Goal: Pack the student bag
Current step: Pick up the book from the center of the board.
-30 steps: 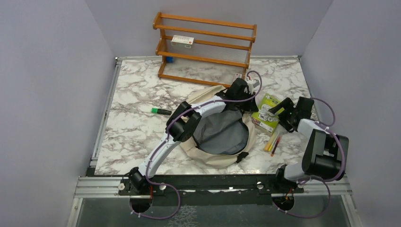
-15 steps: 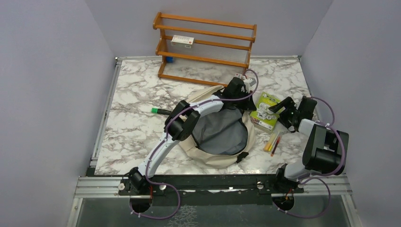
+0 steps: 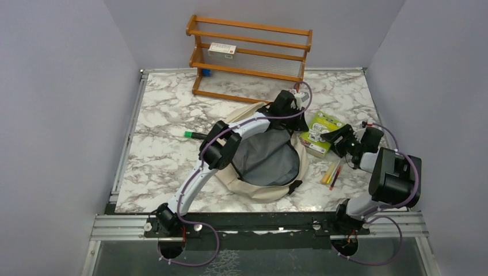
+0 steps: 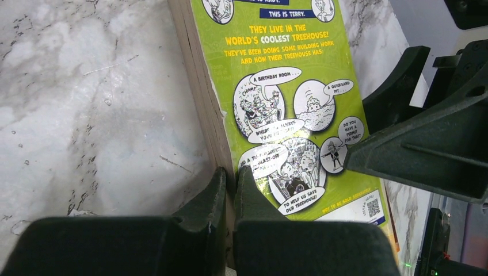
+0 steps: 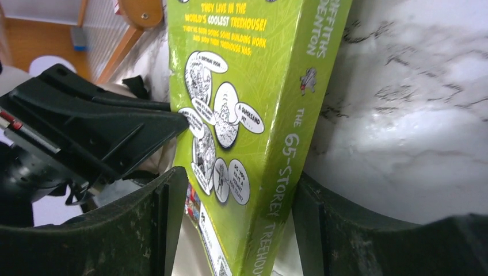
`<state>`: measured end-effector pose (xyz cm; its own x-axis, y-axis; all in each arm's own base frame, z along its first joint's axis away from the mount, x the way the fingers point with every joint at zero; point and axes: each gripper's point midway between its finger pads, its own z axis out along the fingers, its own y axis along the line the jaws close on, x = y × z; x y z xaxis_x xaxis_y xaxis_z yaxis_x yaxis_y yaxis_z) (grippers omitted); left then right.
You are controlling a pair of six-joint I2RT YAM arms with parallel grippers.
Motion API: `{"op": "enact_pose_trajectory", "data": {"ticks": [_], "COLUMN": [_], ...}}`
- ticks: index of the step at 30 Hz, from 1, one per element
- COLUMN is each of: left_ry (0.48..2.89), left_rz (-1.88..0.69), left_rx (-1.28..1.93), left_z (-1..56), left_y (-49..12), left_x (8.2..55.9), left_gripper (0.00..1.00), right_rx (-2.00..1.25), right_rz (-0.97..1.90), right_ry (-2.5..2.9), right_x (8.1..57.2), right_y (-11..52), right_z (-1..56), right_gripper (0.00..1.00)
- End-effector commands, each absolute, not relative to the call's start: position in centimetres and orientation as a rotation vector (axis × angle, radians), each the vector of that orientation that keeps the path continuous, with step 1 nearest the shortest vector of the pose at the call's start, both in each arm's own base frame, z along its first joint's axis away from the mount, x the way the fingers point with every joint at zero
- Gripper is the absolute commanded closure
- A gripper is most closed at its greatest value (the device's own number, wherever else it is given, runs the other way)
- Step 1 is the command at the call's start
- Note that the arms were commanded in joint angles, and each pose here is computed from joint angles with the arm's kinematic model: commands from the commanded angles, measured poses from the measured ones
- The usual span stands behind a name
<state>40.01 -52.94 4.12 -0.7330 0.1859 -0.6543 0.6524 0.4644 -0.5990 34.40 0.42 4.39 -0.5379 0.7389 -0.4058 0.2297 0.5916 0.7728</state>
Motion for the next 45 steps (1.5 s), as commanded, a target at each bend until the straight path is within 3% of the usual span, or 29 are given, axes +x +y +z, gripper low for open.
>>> {"op": "enact_pose_trajectory", "data": {"ticks": [1, 6, 11, 16, 20, 24, 33, 37, 45], "left_ry": [2.584, 2.559, 2.463, 2.287, 2.143, 2.007, 1.756, 1.758, 1.776], "left_rz": [-0.975, -1.023, -1.146, -1.199, -1.234, -1.26, -1.098, -0.925, -0.868], "left_rx": [0.761, 0.806, 0.841, 0.847, 0.814, 0.793, 0.809, 0.79, 0.749], "left_z": [-8.8, -8.3, -4.9, 2.9, 10.3, 17.7, 31.0, 31.9, 32.5], "left_y": [-48.4, -49.0, -50.6, -52.2, -52.7, -52.0, -45.0, -38.8, -27.2], "left_x": [35.3, 34.8, 34.7, 36.9, 38.9, 40.0, 39.1, 38.9, 35.5], "left_gripper": [1.0, 1.0, 1.0, 0.75, 0.57, 0.46, 0.31, 0.2, 0.15], "right_rx": [0.621, 0.624, 0.636, 0.628, 0.616, 0.576, 0.281, 0.068, -0.437], "right_rz": [1.147, 1.126, 1.033, 0.812, 0.639, 0.541, 0.57, 0.618, 0.943], "right_ry": [2.032, 2.035, 2.041, 2.021, 2.012, 1.976, 1.954, 1.981, 2.031], "right_x": [33.6, 34.3, 34.6, 34.9, 35.0, 35.0, 35.4, 35.6, 32.6], "right_y": [4.3, 3.9, 3.0, 0.7, -1.4, -2.4, 0.1, 4.8, 16.0], "right_z": [6.7, 6.8, 7.1, 8.9, 10.7, 13.4, 22.3, 25.6, 28.9], "right_gripper": [0.34, 0.43, 0.6, 0.79, 0.88, 0.99, 0.99, 0.99, 0.99]}}
